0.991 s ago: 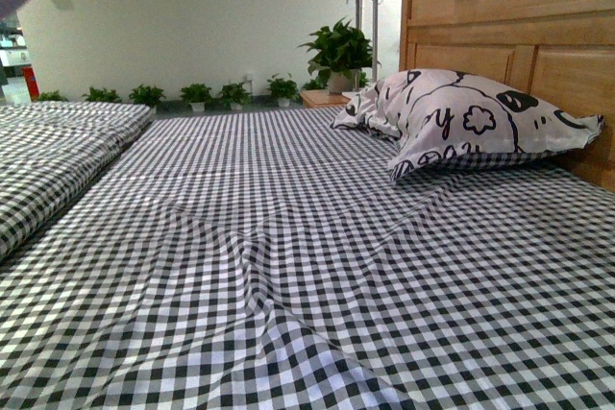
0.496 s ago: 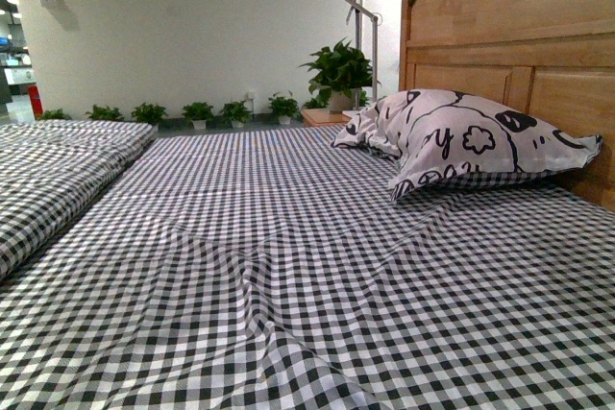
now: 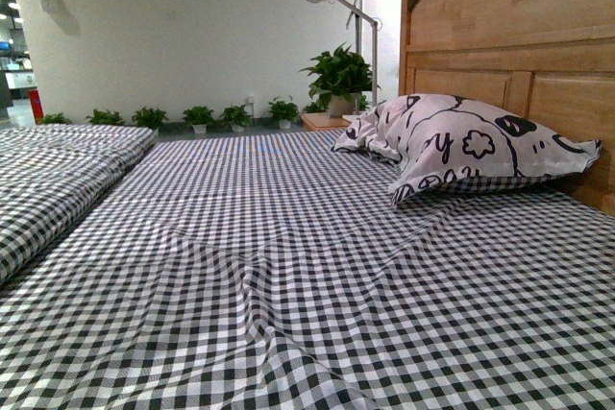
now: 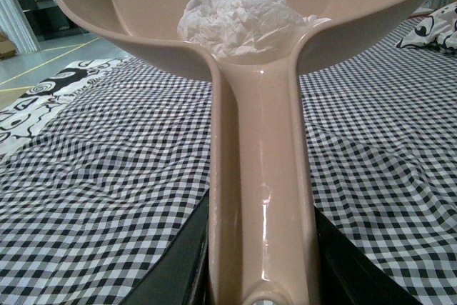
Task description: Clean up trash
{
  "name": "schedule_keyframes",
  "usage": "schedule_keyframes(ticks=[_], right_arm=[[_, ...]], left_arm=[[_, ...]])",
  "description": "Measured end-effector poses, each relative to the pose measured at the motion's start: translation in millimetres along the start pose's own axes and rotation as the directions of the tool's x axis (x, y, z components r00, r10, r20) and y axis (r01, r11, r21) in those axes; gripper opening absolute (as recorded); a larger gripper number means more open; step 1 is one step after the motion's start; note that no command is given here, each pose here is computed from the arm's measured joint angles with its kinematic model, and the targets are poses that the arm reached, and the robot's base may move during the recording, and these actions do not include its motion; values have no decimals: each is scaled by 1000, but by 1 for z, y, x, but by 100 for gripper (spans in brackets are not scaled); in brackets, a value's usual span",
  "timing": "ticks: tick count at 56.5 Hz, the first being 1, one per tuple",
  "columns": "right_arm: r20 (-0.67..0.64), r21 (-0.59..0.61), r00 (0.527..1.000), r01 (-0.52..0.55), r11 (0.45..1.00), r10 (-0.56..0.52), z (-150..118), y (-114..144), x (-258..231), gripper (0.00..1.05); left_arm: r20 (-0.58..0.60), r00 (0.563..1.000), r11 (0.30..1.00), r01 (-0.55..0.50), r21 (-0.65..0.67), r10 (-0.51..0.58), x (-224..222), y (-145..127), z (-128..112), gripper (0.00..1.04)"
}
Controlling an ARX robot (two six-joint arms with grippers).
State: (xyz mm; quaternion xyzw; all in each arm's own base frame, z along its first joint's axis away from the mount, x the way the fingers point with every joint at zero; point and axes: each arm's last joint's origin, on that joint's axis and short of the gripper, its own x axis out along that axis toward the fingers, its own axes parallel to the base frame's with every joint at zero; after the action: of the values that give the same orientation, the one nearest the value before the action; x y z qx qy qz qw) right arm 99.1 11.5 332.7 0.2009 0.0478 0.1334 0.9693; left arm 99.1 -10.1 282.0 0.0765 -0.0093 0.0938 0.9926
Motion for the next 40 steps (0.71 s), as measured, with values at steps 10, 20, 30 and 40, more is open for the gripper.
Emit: schedule_keyframes(ticks=[10, 20, 30, 40], right_arm=[[-2, 1, 1000, 3, 1000, -3, 0, 0, 0, 18], [-1, 1, 1000, 3, 1000, -3, 0, 0, 0, 18], [-1, 1, 1000, 3, 1000, -3, 0, 0, 0, 18], [-1, 1, 1000, 3, 1000, -3, 0, 0, 0, 18]], left_arm=[[0, 1000, 1000, -1, -3, 1, 0, 0, 0, 27], [0, 1000, 1000, -2, -3, 2, 0, 0, 0, 27], [0, 1000, 1000, -2, -3, 2, 0, 0, 0, 27], [0, 1000, 1000, -2, -3, 2, 0, 0, 0, 27]])
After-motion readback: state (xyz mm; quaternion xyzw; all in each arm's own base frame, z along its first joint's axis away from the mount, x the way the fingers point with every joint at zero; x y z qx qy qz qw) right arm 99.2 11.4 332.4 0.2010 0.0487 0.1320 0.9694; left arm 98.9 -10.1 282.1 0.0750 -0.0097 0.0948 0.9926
